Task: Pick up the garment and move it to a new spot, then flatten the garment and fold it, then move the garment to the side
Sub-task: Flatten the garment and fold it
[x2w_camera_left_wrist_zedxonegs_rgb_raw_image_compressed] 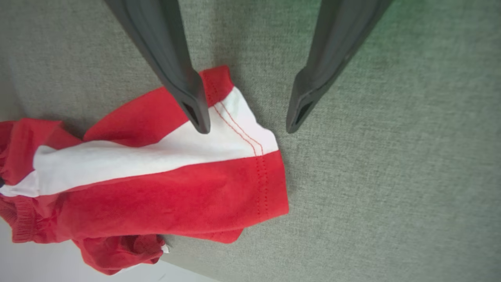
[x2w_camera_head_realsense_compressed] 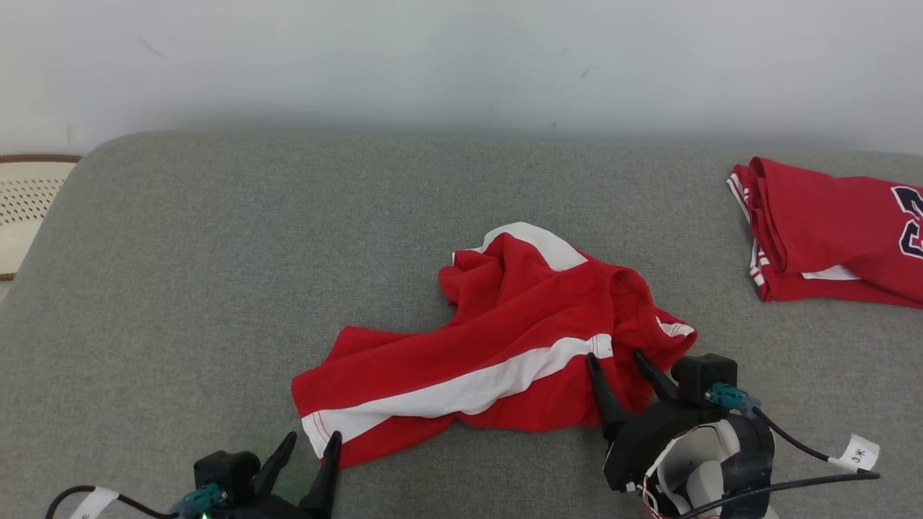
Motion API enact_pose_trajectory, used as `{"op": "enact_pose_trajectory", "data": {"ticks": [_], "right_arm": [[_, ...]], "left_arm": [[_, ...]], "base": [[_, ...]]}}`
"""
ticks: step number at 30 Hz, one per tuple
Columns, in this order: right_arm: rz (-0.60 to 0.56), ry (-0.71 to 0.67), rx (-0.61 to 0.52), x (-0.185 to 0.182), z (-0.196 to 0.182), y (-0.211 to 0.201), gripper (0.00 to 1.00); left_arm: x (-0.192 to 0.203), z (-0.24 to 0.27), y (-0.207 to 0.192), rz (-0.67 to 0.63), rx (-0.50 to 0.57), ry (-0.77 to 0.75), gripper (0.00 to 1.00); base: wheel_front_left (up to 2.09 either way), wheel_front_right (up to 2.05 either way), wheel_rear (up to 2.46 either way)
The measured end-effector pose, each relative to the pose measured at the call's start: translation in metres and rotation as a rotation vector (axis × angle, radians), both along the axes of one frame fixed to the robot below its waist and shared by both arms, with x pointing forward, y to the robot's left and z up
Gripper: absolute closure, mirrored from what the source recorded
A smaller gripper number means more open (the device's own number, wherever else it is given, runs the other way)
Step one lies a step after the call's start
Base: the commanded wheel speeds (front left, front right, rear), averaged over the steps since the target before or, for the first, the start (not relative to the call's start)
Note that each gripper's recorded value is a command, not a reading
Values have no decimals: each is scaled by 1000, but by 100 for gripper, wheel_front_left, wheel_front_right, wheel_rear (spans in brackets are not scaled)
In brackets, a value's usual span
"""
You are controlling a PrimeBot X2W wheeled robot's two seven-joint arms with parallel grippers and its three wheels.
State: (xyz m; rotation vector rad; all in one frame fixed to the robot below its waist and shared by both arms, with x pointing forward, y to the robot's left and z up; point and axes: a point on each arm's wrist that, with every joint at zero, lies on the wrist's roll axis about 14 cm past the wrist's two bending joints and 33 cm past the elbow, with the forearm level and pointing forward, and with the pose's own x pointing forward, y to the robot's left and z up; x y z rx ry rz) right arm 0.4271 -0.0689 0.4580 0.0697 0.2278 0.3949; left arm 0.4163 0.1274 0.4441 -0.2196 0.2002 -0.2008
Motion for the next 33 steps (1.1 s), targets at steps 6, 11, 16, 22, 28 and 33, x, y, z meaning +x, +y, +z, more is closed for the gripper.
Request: {"op": "enact_pose_trajectory", "data": {"ticks": [6,11,16,22,28,33], "right_arm": [[29,28,-5,5,-11,9,0],[54,38,6,3,-15,18,100],[74,16,19,3,-11,26,100],[74,-61,82,3,13,30,100],[75,-118,132,-11,33,21,100],[111,-175,169,-14,70,26,100]], "left_arm": [[6,-8,-9,-20,-18,30,0],[7,-7,-17,-34,-50,30,95],[3,-6,-20,-46,-66,31,100],[4,18,-14,-41,-85,-49,100],[-3,62,1,-33,-78,-199,100],[2,106,1,-69,-52,-308,100]], "base": [[0,0,0],[0,0,0],[0,0,0],[0,0,0],[0,0,0],[0,0,0]]}}
